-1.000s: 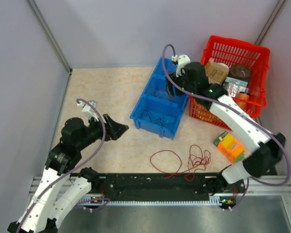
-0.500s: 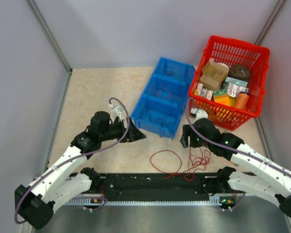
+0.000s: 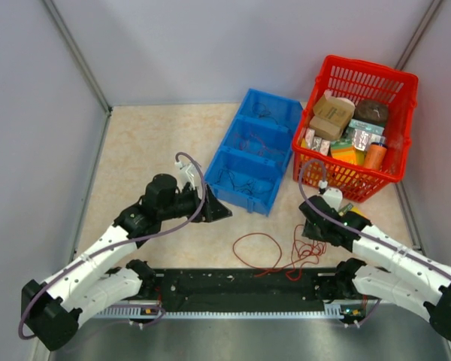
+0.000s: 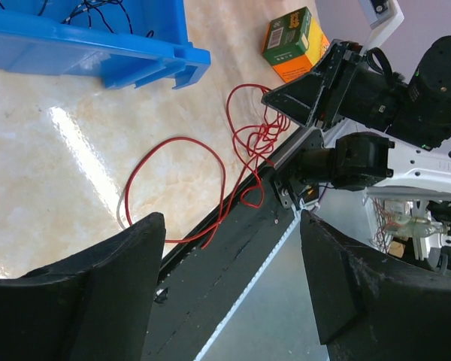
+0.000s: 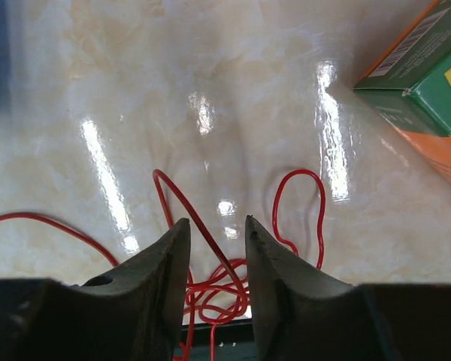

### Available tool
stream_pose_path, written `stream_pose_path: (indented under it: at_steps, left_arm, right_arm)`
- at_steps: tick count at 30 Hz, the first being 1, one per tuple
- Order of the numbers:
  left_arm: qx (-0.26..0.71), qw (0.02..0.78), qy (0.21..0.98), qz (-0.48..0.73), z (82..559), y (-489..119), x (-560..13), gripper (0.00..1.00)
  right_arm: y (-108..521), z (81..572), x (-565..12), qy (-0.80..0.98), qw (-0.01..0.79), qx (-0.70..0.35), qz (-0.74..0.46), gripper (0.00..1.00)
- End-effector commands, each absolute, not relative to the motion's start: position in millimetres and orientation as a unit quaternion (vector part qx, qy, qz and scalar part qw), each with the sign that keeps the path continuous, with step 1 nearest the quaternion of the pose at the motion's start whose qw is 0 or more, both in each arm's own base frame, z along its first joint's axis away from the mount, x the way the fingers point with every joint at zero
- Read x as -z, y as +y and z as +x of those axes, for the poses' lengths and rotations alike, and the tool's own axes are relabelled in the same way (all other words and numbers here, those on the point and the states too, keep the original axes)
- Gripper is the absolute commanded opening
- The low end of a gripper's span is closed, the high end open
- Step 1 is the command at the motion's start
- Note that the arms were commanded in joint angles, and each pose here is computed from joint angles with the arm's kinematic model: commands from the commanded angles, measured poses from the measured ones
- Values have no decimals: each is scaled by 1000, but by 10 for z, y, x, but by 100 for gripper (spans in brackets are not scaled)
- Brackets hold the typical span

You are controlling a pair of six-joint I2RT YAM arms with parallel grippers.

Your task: Untangle the cables

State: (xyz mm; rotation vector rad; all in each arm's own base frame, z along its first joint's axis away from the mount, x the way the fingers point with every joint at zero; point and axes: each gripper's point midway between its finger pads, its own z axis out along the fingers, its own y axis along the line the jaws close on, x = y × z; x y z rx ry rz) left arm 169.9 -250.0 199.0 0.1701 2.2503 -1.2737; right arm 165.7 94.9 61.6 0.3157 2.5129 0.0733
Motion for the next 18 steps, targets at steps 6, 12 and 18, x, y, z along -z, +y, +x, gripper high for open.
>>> stream_pose_path:
  at_steps: [6,12,18]
  left_arm:
    - [469,329,817,72,1721,-2399,-2315,76]
    - [487,357,791,92,1686,-2398,-2599,77]
    - [576,381,710,138,1480,-2519,-3168,79]
  right_arm:
    - [1325,1892,-802,941,315,-88,85,0]
    - [2207,1947,-2011,876,393,-274,-64,0]
    - [2865,1607,-3107,756,399,-490,-172,0]
